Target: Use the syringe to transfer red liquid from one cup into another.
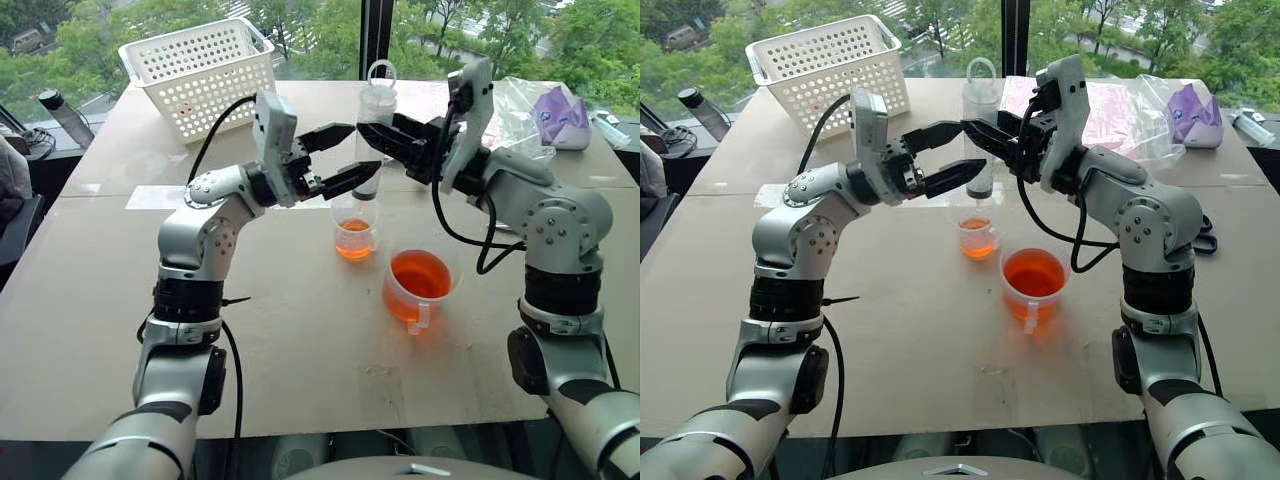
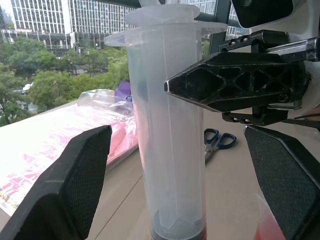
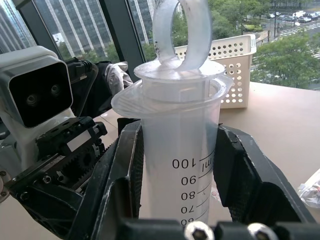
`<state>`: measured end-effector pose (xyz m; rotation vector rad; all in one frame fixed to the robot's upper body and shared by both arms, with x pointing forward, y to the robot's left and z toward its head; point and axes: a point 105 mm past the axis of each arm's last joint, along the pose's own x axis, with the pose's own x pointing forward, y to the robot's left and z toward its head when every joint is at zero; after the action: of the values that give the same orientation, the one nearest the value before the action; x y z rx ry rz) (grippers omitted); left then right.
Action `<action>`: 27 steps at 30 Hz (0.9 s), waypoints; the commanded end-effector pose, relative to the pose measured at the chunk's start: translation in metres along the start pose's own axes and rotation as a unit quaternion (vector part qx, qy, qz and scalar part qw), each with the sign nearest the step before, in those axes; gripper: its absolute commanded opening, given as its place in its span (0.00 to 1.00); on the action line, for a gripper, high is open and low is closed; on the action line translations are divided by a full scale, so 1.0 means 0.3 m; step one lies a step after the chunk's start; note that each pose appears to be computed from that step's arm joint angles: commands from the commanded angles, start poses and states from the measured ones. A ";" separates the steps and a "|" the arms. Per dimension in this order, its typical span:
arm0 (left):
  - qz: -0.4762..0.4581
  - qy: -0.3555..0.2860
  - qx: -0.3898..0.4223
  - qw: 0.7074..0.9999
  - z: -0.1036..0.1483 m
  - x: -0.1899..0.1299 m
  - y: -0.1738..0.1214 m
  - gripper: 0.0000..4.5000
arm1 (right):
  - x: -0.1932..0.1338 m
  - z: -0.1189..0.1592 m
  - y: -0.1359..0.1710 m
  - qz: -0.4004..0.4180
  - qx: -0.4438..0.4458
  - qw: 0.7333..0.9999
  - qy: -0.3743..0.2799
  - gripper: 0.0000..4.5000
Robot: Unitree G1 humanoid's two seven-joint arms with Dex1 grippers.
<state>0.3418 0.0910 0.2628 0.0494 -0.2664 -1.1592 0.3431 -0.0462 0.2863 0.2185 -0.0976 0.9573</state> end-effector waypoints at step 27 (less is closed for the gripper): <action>0.009 0.233 0.035 0.972 -0.135 -0.355 -0.096 0.96 | -0.564 -0.213 -0.176 -0.177 0.044 0.871 0.456 0.37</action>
<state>0.2896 0.1776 0.1875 0.3151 0.1713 -1.0788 0.2854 -0.1990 0.1835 -0.1272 0.8646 0.6231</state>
